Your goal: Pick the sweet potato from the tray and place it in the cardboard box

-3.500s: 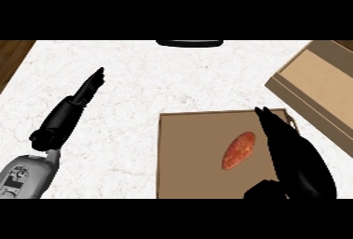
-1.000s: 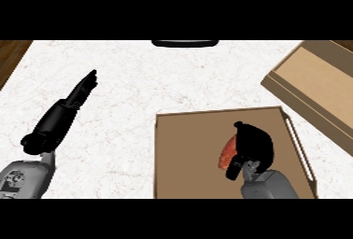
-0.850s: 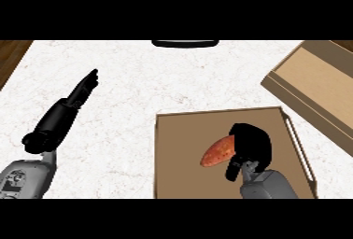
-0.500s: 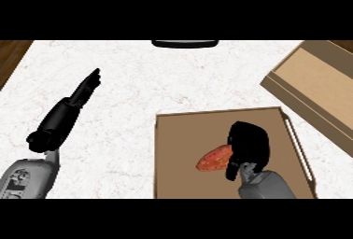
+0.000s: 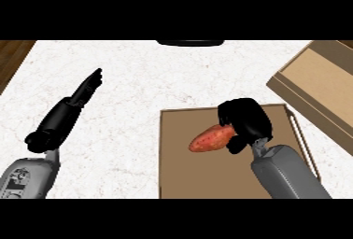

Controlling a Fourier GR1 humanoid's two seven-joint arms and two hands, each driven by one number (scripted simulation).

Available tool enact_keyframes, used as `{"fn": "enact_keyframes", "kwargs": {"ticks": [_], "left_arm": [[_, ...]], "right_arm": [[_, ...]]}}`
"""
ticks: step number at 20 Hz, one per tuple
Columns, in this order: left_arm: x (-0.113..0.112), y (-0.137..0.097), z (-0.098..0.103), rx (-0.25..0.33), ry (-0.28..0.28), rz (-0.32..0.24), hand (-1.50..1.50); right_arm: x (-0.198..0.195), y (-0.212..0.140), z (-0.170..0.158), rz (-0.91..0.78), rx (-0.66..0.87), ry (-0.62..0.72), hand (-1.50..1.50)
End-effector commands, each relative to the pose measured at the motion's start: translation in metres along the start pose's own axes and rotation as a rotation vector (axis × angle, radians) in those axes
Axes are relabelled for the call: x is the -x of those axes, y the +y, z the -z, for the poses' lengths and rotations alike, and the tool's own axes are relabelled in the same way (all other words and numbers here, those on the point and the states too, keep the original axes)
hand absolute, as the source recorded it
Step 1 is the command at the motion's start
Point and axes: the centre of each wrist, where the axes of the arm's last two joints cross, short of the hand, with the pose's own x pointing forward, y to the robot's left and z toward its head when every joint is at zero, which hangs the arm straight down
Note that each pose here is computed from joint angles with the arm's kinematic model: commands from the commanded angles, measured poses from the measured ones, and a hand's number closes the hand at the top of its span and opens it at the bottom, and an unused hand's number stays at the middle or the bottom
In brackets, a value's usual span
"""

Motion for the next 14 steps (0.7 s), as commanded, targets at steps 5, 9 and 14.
{"fn": "enact_keyframes", "kwargs": {"ticks": [5, 9, 14], "left_arm": [[0.0, 0.005, 0.003, -0.024, 0.017, 0.006, 0.0], [0.015, 0.0, -0.008, -0.034, 0.016, -0.001, 0.0], [0.008, 0.011, 0.0, -0.049, 0.029, 0.008, 0.0]], "right_arm": [[0.031, -0.04, 0.007, -0.118, 0.222, -0.302, 1.5], [0.019, -0.11, 0.003, -0.052, 0.319, -0.274, 1.5], [0.058, -0.138, -0.005, 0.146, 0.535, -0.027, 1.5]]}}
